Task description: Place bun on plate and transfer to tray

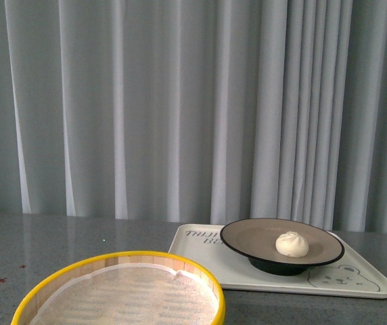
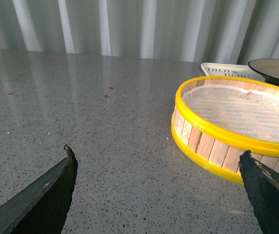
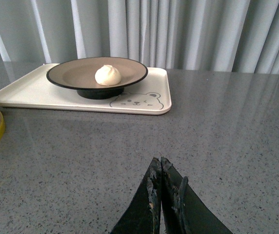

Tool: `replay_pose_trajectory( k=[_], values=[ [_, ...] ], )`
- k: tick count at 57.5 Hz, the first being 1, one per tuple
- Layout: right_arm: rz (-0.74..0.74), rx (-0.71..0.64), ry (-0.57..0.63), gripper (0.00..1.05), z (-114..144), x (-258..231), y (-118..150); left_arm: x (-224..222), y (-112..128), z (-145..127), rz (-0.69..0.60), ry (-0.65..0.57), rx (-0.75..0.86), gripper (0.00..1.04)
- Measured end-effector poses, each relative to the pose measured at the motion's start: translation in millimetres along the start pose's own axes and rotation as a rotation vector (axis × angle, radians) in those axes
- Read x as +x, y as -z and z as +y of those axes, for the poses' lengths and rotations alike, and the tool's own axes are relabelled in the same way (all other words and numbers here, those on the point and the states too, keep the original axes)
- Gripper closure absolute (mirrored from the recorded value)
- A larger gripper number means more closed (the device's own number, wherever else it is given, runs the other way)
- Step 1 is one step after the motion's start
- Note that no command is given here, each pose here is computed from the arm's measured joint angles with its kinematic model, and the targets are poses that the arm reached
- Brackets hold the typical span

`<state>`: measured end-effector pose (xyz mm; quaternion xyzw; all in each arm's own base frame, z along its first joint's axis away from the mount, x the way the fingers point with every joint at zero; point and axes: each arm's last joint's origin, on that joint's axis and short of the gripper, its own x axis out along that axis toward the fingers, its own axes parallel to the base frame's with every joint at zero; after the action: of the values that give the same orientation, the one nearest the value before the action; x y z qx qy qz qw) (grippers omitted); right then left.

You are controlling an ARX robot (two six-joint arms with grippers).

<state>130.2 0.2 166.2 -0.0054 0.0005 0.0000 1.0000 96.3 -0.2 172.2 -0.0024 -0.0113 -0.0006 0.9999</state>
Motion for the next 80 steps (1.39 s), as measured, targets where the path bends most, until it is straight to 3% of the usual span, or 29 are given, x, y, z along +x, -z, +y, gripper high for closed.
replay_pose_trajectory(
  k=[70,72,80],
  values=[
    [-0.003,0.0,-0.003,1.03,0,-33,1,0,0,0,-0.001,0.0,0.0,0.07],
    [-0.003,-0.001,-0.003,1.02,0,-33,1,0,0,0,-0.001,0.0,0.0,0.07],
    [-0.004,0.0,-0.003,0.77,0,-33,1,0,0,0,-0.001,0.0,0.0,0.07]
  ],
)
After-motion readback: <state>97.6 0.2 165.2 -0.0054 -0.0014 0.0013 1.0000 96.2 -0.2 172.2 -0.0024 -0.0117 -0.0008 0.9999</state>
